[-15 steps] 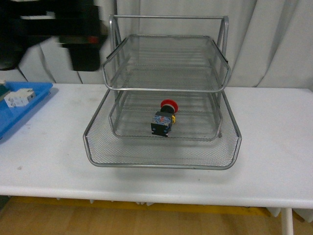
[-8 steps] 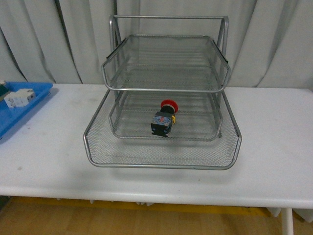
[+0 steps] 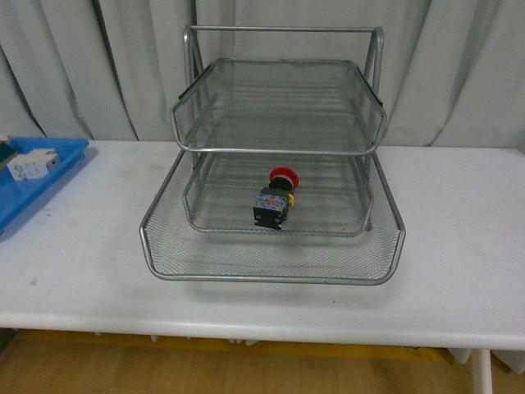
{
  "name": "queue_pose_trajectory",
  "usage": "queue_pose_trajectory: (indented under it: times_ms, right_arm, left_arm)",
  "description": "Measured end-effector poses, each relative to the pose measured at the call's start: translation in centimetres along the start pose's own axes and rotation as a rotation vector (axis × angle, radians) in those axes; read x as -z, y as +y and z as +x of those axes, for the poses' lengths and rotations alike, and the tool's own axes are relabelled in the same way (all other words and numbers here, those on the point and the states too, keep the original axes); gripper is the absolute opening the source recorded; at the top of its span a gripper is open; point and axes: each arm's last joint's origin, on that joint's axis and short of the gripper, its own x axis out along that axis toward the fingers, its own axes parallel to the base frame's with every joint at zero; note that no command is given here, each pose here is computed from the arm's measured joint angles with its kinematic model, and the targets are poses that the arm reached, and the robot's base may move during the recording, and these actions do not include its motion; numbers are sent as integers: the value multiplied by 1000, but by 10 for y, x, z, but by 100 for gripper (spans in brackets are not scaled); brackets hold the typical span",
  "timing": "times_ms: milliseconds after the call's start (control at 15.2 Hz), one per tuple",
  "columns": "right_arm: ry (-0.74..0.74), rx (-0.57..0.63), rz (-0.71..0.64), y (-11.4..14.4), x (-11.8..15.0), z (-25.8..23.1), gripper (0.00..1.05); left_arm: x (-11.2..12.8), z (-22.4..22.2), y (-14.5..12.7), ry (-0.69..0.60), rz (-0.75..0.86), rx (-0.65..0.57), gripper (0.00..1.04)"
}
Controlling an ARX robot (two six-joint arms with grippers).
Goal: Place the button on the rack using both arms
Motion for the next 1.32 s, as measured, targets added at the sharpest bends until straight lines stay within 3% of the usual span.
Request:
queue_pose_trajectory:
  times_ms: [1250,1316]
  right_arm:
    - [0,0,0,0,0,0,98]
    - [0,0,0,0,0,0,98]
  left_arm:
    - [9,-33,0,-8,2,0,2]
    - [10,-33,0,-5,2,0,13]
